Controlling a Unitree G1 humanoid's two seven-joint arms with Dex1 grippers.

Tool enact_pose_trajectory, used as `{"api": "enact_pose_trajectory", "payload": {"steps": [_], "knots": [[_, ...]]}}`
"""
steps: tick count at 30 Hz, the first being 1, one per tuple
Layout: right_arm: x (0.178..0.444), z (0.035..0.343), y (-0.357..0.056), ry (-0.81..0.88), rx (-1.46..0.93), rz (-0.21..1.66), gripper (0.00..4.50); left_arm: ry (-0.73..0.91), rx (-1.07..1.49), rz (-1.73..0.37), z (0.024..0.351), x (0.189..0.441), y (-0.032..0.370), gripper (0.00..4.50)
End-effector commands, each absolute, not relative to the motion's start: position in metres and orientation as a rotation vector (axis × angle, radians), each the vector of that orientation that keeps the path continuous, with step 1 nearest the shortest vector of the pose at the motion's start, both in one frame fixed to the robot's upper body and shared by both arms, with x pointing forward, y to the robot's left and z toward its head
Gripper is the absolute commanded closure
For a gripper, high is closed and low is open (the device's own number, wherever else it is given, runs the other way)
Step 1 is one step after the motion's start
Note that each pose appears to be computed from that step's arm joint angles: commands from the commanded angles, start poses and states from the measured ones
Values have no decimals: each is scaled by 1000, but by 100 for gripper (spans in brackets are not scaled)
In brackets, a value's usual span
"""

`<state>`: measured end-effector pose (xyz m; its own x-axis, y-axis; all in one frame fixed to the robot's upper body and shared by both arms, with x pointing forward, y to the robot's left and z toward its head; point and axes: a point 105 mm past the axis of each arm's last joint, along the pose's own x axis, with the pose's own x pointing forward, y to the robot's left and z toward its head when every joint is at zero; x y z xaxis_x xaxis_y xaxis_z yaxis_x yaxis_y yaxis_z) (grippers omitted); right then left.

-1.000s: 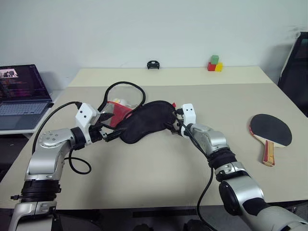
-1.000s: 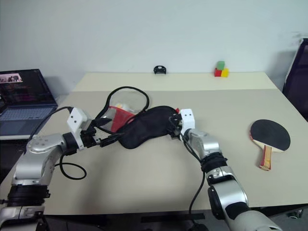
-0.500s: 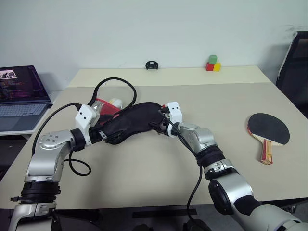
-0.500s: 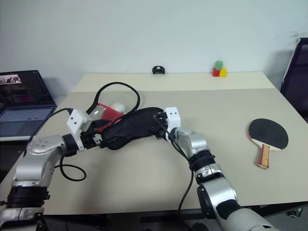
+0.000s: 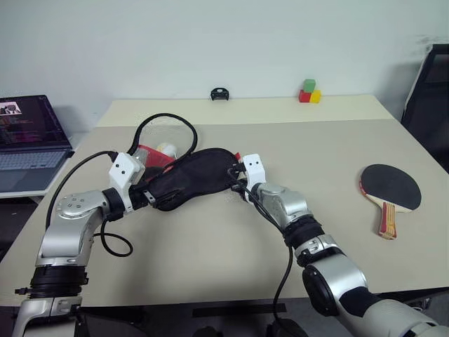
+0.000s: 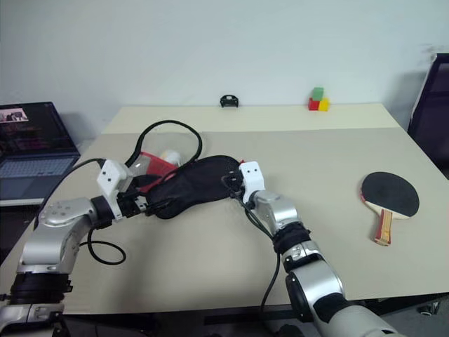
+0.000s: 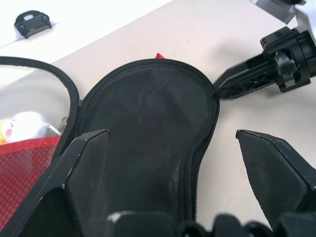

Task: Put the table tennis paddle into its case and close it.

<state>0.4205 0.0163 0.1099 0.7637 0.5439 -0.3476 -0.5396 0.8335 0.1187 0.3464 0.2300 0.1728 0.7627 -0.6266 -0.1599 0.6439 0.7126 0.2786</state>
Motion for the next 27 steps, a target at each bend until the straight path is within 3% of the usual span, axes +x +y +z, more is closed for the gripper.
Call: {"api": "enact_pose_trajectory", "payload": {"steps": [1, 18, 27], "knots": [[422, 120, 17, 349, 36, 586, 444, 5, 355, -682, 188, 345, 238, 0], [438, 147, -18, 276, 75, 504, 444, 112, 365, -630, 159, 335, 262, 0], [438, 151, -37, 268, -56, 554, 444, 104, 381, -681, 160, 336, 248, 0]]}}
